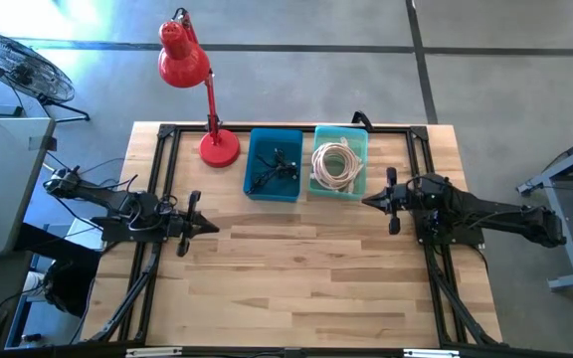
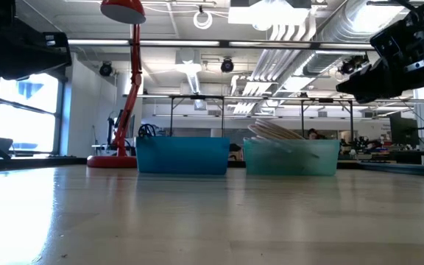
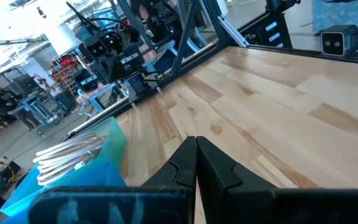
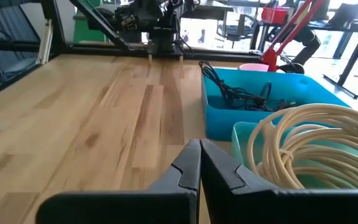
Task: Pick & Place USB Port
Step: Return to Home Position
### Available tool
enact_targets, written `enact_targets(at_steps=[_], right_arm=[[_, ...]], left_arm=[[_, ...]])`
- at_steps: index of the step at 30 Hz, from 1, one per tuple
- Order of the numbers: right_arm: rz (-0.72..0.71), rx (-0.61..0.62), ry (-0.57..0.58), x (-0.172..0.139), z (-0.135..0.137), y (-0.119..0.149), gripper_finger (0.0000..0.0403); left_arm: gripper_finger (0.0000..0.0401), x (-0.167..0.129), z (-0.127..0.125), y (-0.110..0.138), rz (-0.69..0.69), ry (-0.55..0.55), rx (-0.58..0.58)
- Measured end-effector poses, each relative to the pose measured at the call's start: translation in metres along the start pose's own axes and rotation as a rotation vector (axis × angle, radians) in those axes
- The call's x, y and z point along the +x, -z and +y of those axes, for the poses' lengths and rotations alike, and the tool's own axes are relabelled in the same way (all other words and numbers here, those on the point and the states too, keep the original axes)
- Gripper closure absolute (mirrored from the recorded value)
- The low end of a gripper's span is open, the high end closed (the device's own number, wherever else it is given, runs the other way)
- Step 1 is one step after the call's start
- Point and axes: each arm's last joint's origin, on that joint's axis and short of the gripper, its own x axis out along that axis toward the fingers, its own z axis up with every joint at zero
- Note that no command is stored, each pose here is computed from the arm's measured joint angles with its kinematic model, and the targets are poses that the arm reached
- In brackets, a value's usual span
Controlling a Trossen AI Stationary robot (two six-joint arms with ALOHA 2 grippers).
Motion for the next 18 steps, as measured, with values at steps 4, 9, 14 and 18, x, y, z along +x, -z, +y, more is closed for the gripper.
enact_targets(at_steps=[4,9,14,18], right_arm=[[-0.003,-0.017,0.001,-0.0001,0.0,-0.0003,0.0403],[-0.003,-0.042,0.006,-0.0001,-0.0002,-0.0003,0.0403],[-0.009,-0.064,0.01,-0.0002,-0.0006,-0.0009,0.0403],[-0.028,-0.084,0.036,-0.0008,-0.0036,-0.0028,0.0403]], left_arm=[[0.0399,0.0,-0.0001,0.0001,0.0,0.003,0.0],[0.0399,0.0,-0.0002,0.0002,0.0,0.003,0.001],[0.0399,0.0,-0.0001,0.0002,0.002,0.001,0.026],[0.0399,0.0001,0.0003,0.0006,0.01,-0.016,0.027]])
